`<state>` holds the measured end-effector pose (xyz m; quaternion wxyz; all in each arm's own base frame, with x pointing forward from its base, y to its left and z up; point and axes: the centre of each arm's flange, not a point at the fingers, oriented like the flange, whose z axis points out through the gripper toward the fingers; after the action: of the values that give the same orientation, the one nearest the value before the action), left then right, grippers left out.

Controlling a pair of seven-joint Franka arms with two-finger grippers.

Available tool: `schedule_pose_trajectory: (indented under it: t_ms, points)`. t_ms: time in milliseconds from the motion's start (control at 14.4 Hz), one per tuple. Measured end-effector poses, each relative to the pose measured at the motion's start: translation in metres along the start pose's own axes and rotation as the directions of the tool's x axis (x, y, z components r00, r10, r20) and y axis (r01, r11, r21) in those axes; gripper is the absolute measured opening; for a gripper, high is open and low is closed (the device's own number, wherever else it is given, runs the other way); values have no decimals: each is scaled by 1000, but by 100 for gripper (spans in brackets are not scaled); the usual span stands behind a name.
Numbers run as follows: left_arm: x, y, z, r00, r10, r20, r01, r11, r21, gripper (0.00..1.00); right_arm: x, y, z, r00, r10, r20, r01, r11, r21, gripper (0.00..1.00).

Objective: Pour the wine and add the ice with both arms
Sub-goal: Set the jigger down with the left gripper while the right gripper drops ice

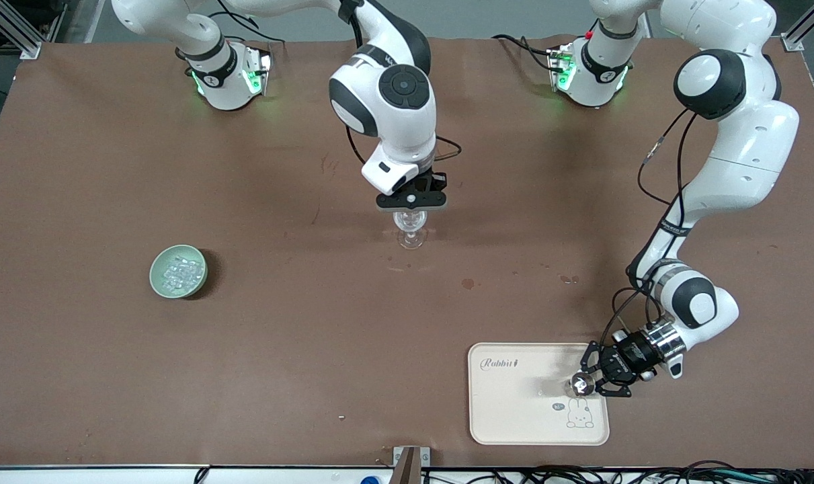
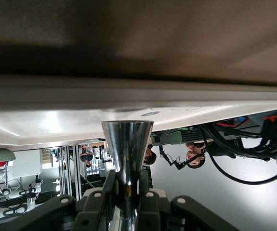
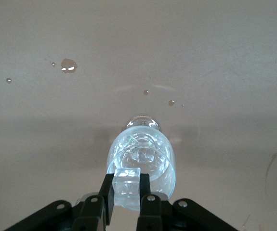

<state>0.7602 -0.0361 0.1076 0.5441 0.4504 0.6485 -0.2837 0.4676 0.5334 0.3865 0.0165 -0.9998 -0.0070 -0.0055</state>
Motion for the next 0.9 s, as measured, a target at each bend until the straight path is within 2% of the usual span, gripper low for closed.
schedule_pose_trajectory:
  t_ms: [348, 417, 487, 556, 695, 765, 904]
  points:
    - [6, -5, 3, 1000, -11, 13, 11, 1000, 13, 21, -1, 1, 2, 1000, -2, 10, 2, 1000, -11, 25]
    - [6, -5, 3, 1000, -11, 12, 10, 1000, 13, 21, -2, 1, 2, 1000, -6, 11, 6, 1000, -13, 30]
    - [6, -4, 2, 1000, -9, 12, 9, 1000, 12, 24, -2, 1, 3, 1000, -9, 15, 10, 1000, -16, 30]
    - [6, -3, 1, 1000, -7, 10, 7, 1000, 10, 25, -2, 2, 3, 1000, -11, 19, 12, 1000, -21, 35]
    - [9, 1, -5, 1000, -3, 1, 3, 1000, 3, 37, -3, 2, 4, 1000, -15, 22, 15, 1000, -24, 50]
    - [10, 4, -9, 1000, 1, -4, -1, 1000, -2, 37, -3, 2, 4, 1000, -16, 22, 17, 1000, -24, 63]
    - [10, 9, -16, 999, 33, -27, -33, 999, 6, 52, -2, 2, 4, 1000, -18, 21, 18, 1000, -25, 81]
